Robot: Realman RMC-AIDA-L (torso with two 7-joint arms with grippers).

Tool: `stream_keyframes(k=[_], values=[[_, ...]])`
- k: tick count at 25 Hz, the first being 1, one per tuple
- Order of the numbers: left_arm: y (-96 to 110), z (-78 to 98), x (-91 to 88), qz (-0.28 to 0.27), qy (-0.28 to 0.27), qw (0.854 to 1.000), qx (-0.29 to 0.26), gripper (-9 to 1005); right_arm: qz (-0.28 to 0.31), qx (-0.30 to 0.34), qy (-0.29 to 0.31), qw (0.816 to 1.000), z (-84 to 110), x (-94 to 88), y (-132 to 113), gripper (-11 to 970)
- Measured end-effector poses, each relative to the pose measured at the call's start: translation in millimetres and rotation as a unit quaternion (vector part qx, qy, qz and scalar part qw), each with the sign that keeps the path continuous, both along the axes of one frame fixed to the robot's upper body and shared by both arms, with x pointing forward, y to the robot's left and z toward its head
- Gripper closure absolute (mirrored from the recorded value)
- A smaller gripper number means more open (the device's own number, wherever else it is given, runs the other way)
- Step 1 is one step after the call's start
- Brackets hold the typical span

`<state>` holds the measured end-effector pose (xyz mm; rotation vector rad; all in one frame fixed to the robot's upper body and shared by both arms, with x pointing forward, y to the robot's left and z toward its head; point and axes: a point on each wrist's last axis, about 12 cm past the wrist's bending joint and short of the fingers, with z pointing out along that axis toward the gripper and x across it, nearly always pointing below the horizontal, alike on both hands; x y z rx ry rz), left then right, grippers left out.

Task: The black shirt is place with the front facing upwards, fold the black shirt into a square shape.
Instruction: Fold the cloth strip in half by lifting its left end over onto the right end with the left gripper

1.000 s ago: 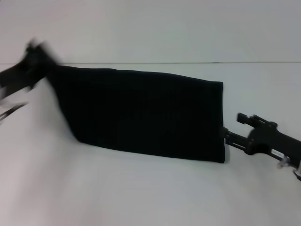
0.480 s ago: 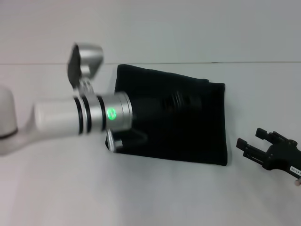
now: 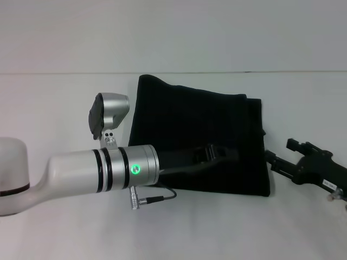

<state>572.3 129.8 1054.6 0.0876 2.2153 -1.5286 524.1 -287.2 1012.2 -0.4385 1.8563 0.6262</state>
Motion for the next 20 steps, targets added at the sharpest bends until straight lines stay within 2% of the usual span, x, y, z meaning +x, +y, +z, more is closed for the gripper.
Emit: stream_keyframes(k=[11,20], values=[[5,3.5,-2.4,-0.006,-0.008,1.0,-0.016,963,-0.002,-0.042,0.002,0.999,8.8,44.6,29,134],[6,0.5,-6.6,-0.014,-0.014,1.0,-0.012,963,-0.02,-0.031,-0.011,0.999,26.5,74.3,46,134]])
